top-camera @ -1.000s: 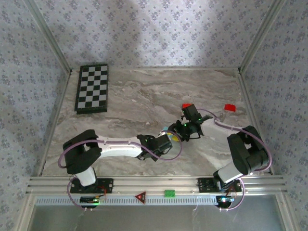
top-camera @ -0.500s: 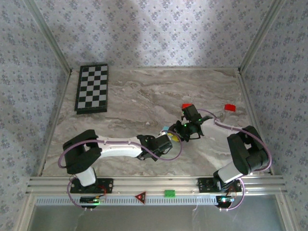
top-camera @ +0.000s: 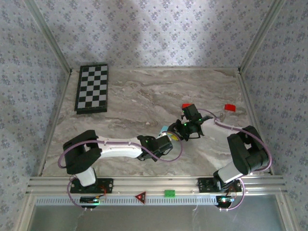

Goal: Fold a paper plane with a square sheet of paper (pick it up from the middle)

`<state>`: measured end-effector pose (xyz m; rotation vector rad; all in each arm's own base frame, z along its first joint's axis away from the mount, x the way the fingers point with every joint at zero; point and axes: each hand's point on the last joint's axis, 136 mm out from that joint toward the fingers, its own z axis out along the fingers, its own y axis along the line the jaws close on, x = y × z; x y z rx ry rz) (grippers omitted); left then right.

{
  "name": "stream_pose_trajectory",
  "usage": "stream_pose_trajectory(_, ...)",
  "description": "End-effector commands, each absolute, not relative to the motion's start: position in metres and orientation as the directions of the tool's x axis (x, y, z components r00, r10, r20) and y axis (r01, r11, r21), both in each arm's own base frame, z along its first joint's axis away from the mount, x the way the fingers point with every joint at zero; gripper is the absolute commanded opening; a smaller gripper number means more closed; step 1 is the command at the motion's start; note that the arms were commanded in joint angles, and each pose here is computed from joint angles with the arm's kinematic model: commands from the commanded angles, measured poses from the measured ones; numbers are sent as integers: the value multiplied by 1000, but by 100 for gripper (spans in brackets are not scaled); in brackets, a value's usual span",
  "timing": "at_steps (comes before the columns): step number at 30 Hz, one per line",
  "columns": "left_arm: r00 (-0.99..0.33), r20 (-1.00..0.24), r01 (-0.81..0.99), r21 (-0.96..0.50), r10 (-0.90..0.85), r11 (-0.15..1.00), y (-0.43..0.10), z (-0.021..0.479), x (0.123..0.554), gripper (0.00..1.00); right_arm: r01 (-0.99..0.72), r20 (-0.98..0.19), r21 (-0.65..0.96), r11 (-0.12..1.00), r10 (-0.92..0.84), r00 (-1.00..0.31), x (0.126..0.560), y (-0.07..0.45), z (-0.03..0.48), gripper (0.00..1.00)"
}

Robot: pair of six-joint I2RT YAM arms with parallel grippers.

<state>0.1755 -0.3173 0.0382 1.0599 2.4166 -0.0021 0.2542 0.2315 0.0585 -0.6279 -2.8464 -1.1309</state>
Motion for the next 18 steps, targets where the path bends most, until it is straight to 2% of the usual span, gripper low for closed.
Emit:
stream_pose_trajectory(1,-550,-455,697,212,700,685,-316,47,176,11,384,179,646,659,359,-916,250,230,56,31)
stream_pose_trajectory(6,-541,-451,704,219,710,676,-315,47,175,12,390,175,646,656,370,-913,252,229,58,20)
stream_pose_trajectory(15,-539,-438,705,231,719,670,-314,44,174,13,385,170,655,651,369,-914,254,230,61,13)
stream_pose_trajectory(18,-540,-440,702,235,717,673,-314,44,175,13,383,172,659,648,365,-915,253,231,62,4)
